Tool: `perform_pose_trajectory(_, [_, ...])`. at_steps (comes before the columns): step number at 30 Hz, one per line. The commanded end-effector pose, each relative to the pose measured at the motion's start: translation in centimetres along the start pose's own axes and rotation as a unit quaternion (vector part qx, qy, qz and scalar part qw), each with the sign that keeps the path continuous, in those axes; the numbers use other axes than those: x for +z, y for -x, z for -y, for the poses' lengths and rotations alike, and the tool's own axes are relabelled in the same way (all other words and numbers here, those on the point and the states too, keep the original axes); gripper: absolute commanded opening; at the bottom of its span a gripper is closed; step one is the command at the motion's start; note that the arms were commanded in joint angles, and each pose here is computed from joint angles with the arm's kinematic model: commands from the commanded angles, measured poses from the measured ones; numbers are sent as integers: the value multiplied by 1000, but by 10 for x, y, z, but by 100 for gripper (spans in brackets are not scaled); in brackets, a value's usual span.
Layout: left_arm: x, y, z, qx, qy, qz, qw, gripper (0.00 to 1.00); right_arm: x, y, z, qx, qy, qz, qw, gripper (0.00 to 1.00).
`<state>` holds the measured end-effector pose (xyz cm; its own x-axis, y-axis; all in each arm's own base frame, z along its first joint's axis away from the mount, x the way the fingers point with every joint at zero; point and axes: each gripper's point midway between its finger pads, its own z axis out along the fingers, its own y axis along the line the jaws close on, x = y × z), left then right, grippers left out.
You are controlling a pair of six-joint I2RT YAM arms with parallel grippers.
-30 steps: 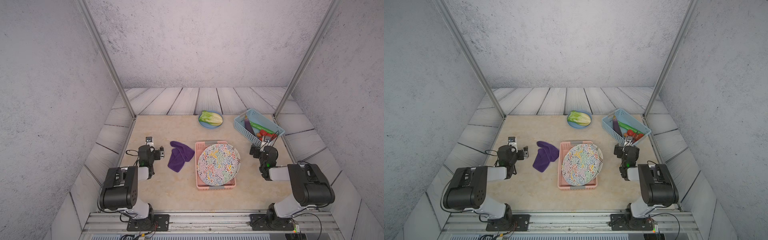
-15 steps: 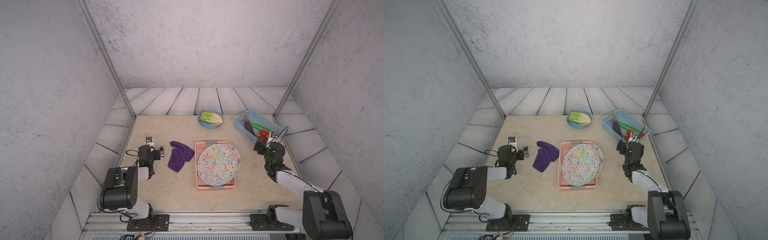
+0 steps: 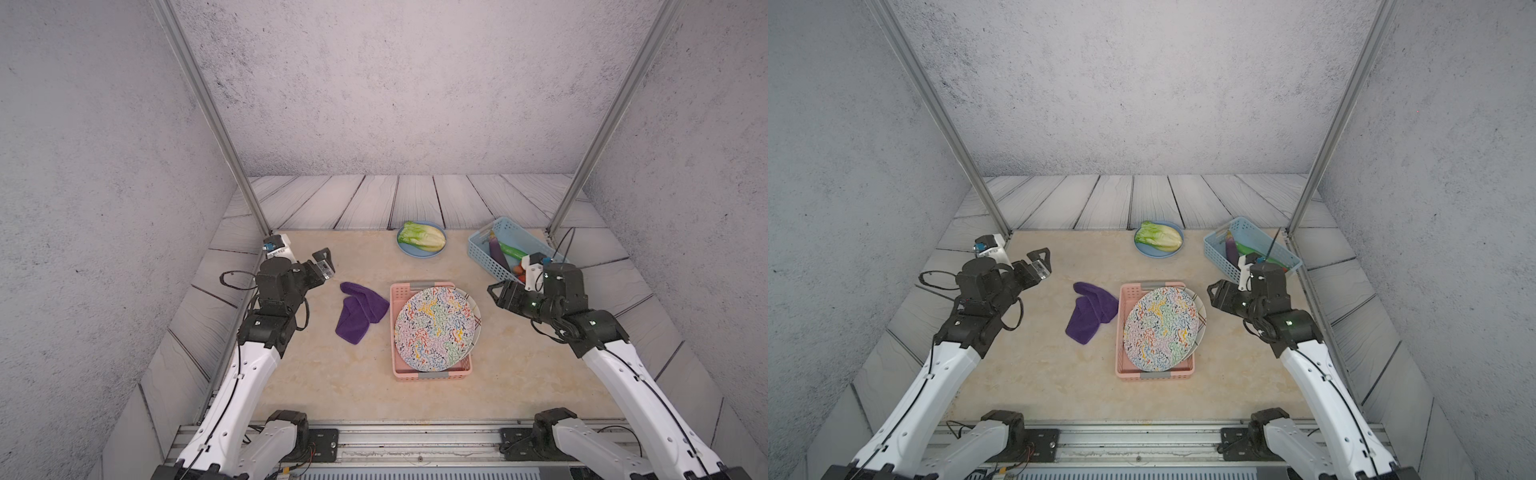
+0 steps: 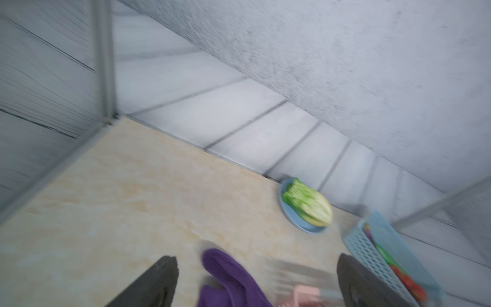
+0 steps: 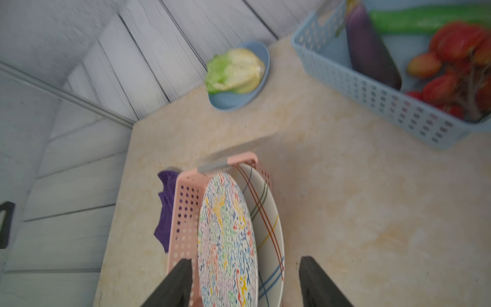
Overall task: Wipe the wet plate dry
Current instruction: Pick up the plate from the bin.
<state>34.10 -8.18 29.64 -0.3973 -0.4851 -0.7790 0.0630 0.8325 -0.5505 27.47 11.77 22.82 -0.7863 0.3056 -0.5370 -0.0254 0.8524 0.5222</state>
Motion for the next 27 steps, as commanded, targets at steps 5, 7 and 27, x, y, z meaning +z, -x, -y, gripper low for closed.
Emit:
perform_pose_trajectory(5, [-5,-162,-19,-72,1,-281,957,54,37,-49,2,-3,-17,-116,993,54])
perform_pose_trajectory(7, [-4,-174,-17,-49,-10,-297,954,39,50,-51,-2,0,-8,-128,992,47])
perform_pose_trajectory(27, [33,-231,24,7,-51,-343,938,18,101,-73,-68,42,131,-149,979,42])
